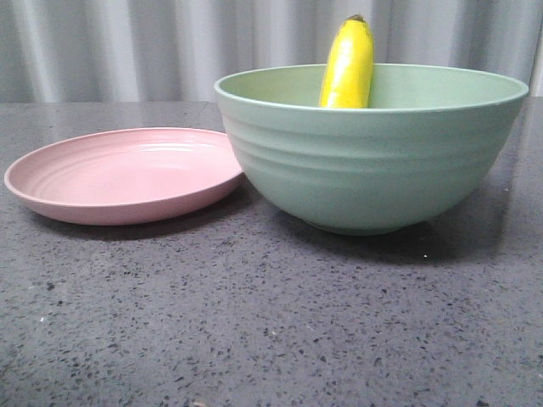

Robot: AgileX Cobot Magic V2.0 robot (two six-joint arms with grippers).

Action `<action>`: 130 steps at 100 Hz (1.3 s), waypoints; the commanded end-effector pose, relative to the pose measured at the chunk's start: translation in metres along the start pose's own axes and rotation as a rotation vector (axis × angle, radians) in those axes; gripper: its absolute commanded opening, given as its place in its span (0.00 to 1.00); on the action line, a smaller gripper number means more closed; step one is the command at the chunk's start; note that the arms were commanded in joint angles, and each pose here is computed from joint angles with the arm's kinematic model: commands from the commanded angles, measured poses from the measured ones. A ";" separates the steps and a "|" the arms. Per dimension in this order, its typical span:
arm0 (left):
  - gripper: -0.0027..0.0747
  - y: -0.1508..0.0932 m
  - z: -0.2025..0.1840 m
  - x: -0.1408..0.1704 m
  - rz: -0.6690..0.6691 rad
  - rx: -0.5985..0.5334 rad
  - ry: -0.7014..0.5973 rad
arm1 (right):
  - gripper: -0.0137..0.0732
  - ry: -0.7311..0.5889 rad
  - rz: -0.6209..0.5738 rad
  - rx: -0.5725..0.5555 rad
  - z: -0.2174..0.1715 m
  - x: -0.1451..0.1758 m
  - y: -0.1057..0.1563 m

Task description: Transfer banana from pink plate to green bowl

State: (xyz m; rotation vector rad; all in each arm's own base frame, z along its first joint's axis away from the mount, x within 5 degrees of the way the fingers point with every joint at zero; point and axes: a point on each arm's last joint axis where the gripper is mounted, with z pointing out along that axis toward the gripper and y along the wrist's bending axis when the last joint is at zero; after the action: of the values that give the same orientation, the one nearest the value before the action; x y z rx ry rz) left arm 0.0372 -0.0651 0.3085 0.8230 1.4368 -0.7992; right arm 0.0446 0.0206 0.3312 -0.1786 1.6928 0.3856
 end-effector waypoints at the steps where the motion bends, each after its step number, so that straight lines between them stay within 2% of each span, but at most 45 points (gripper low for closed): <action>1: 0.01 0.001 -0.004 -0.006 -0.011 -0.010 -0.081 | 0.08 -0.127 -0.035 0.010 -0.009 -0.006 -0.001; 21: 0.01 0.000 -0.007 -0.002 -0.010 -0.007 -0.077 | 0.08 -0.074 -0.039 0.002 -0.022 0.009 0.000; 74: 0.01 0.001 -0.006 -0.001 -0.011 -0.008 -0.077 | 0.08 -0.061 -0.039 0.002 -0.022 0.011 0.000; 82: 0.01 0.002 -0.005 0.001 0.047 -0.023 -0.076 | 0.08 -0.061 -0.039 0.002 -0.022 0.011 0.000; 91: 0.01 0.007 -0.004 0.006 0.139 -0.091 -0.082 | 0.08 -0.061 -0.039 0.002 -0.022 0.011 0.000; 105: 0.01 0.019 -0.003 0.016 0.045 -0.254 -0.115 | 0.08 -0.061 -0.039 0.002 -0.022 0.011 0.000; 130: 0.01 0.045 -0.013 0.051 0.036 -0.626 -0.048 | 0.08 -0.061 -0.039 0.002 -0.022 0.011 0.000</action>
State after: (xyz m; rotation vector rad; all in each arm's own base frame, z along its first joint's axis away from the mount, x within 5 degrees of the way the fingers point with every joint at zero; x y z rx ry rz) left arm 0.0666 -0.0383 0.2497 0.4640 1.5797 -0.3587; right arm 0.0220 0.0148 0.3104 -0.2041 1.7097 0.3718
